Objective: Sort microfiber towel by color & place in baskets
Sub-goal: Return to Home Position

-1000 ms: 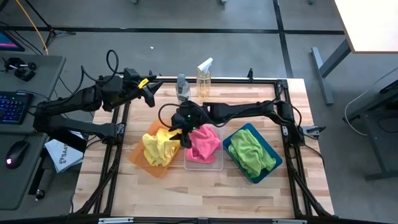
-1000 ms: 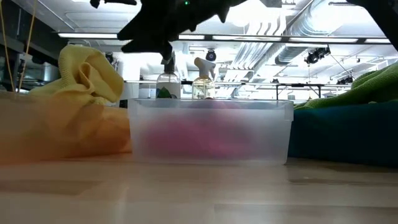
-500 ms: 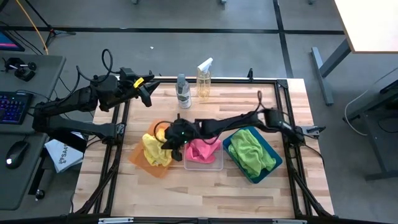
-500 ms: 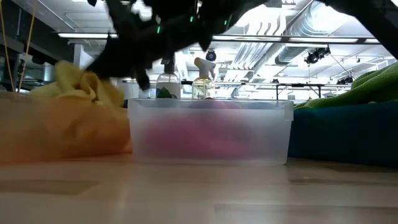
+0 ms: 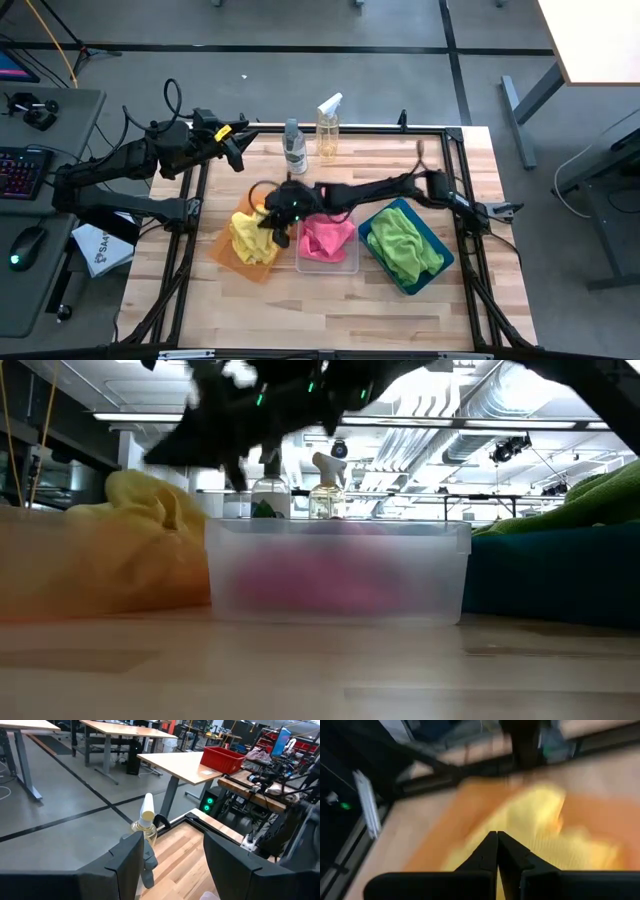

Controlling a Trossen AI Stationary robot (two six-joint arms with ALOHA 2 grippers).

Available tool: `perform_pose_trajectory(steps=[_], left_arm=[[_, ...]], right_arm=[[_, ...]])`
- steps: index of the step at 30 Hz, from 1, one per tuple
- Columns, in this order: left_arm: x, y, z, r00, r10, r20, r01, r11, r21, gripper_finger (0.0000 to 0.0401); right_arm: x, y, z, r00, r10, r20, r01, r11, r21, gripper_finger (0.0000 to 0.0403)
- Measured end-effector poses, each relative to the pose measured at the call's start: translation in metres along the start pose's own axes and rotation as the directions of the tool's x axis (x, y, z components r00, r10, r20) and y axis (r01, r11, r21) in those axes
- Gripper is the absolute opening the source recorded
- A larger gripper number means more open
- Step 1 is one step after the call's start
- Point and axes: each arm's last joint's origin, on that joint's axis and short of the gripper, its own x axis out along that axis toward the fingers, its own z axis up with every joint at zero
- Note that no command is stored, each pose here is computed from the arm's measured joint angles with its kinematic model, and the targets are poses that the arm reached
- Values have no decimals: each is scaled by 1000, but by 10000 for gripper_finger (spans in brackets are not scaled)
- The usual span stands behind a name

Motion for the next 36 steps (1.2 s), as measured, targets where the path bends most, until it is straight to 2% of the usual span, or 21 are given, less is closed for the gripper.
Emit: perform_pose_trajectory(steps=[5,9,13,16,19,21,24,27,31,36], left_arm=[[0,0,0,1000,-1,0,1,1000,6,195],[0,0,0,1000,-12,-3,12,999,31,195],[0,-2,-1,996,-80,-28,82,993,84,195],[0,-5,-3,986,-158,-53,163,979,120,195],[3,-5,-15,972,-213,-94,224,966,126,195],[6,-4,-24,968,-228,-109,241,963,125,195],[7,1,-38,965,-238,-106,248,965,85,195],[7,4,-49,966,-249,-76,252,967,46,195],[4,7,-53,962,-273,2,273,962,13,195],[3,7,-51,954,-287,86,287,958,12,195]], right_arm=[[-34,1,32,999,-14,41,18,995,-96,5],[-62,-2,47,999,-51,-5,50,990,-130,5],[-94,-6,49,982,-93,-164,66,984,-165,2],[-120,-9,45,943,-124,-309,73,983,-170,1],[-147,-9,44,907,-142,-396,82,983,-164,1],[-162,-9,38,888,-148,-435,92,985,-147,0],[-188,-4,29,886,-162,-434,123,986,-117,0],[-218,4,13,902,-201,-383,189,979,-70,0],[-255,16,-21,922,-256,-289,281,959,47,0],[-294,31,-63,947,-285,-147,312,923,224,0]])
